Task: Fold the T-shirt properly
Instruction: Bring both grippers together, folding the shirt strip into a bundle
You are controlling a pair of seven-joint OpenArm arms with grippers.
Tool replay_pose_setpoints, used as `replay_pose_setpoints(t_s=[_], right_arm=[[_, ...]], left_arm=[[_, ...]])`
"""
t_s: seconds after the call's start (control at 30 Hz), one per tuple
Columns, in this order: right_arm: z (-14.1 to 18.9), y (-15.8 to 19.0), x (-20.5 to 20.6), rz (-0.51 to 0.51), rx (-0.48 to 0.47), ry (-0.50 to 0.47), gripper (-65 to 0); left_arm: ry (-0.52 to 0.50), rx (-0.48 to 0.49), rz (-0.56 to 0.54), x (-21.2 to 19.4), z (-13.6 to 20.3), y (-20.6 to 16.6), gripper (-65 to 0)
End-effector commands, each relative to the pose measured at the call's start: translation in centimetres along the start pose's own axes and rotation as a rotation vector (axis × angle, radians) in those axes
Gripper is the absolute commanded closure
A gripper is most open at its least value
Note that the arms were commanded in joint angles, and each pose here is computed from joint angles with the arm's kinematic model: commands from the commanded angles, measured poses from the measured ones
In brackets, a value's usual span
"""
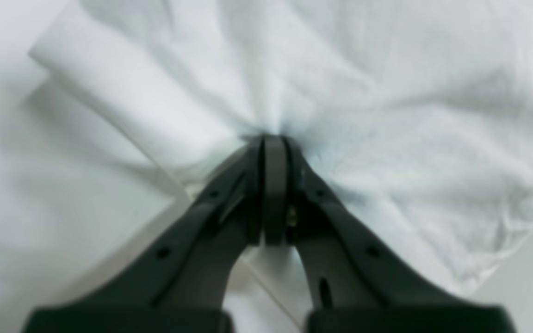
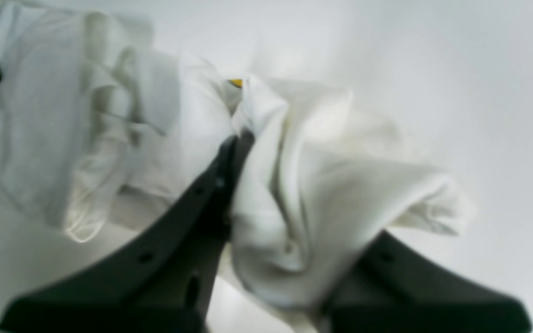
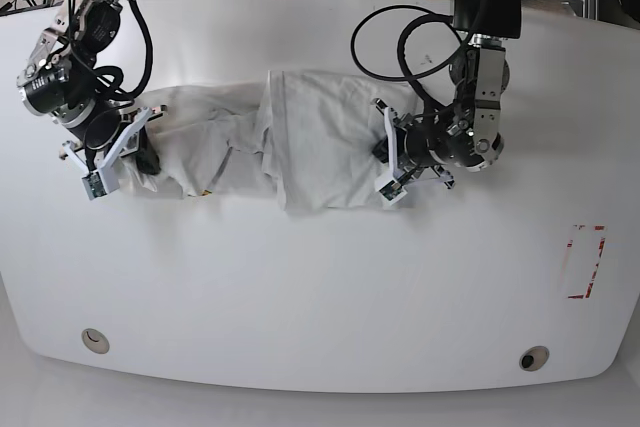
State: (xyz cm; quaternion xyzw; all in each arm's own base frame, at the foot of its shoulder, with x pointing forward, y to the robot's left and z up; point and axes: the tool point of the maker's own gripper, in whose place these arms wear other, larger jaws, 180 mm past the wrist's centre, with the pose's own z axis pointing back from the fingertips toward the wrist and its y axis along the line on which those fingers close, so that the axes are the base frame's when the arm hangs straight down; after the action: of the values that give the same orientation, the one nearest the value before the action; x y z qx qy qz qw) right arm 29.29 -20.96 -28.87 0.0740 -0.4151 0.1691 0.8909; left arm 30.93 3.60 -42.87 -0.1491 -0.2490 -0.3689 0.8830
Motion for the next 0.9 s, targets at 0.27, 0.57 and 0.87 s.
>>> replay_pose_setpoints(t_s=[0.27,0.57,0.87], right_arm=[[-2.6,5.1,2.6,0.166,0.068,-0.021,-1.9],[-5.1,10.0,3.3,0.228,0.103,0.005,-1.9],[-6.6,14.6,5.3,0.296,0.131,0.002,-1.9]], left_arm=[[0.226,-0.015,-0.017,-4.9,-2.3,-2.4,0.0],[0.22,-0.049,0.0,-5.1,-2.8,-4.1,0.0],[0.213,-0.084,0.022,-6.0,-3.6,-5.3,0.0]])
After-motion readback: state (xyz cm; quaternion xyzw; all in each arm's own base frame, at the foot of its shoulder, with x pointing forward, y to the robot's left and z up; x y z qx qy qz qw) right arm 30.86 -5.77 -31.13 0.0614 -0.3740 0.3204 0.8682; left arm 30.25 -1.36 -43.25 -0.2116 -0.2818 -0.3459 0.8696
